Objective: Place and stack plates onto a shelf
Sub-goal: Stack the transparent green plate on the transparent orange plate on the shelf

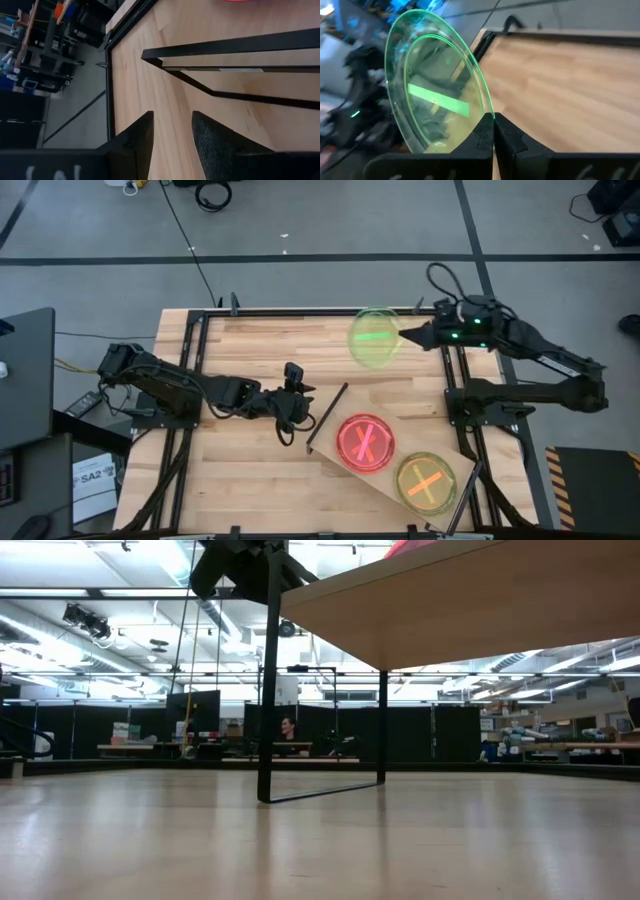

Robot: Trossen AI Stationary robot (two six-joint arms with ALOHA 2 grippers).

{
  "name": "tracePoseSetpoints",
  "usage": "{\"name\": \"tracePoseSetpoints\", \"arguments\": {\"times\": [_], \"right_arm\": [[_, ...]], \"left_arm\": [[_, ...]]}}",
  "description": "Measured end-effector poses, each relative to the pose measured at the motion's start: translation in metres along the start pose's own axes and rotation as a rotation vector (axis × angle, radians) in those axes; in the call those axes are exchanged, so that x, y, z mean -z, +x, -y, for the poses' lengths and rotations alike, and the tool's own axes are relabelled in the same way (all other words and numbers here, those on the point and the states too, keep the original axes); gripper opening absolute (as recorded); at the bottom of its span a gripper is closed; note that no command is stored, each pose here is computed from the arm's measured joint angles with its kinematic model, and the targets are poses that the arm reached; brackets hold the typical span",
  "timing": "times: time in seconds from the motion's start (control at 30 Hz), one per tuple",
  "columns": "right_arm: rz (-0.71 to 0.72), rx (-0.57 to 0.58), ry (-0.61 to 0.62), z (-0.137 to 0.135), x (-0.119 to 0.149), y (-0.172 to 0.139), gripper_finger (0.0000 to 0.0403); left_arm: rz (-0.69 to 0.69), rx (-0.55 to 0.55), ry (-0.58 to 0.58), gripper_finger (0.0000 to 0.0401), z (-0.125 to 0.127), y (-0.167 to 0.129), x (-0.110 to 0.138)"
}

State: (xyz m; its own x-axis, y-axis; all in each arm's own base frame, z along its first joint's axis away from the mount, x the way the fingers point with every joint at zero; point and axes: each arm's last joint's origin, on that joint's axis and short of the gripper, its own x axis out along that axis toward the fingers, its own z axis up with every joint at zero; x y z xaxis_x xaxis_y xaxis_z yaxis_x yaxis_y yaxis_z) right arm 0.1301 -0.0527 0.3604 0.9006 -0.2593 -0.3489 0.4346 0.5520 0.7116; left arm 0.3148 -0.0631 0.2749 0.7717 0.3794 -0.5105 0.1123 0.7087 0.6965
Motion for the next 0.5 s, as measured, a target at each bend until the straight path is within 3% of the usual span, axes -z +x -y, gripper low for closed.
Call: {"name": "tracePoseSetpoints", "arguments": {"times": [0.27,0.5], "right_arm": [[-0.230,-0.175,0.092,-0.003,0.019,-0.030,0.0007],[-0.466,-0.197,0.122,-0.005,0.038,-0.034,0.0008]], "left_arm": [[-0.005,0.004,-0.054,0.0141,0.001,0.000,0.000],[-0.005,0.004,-0.097,0.0141,0.001,0.000,0.000]]}}
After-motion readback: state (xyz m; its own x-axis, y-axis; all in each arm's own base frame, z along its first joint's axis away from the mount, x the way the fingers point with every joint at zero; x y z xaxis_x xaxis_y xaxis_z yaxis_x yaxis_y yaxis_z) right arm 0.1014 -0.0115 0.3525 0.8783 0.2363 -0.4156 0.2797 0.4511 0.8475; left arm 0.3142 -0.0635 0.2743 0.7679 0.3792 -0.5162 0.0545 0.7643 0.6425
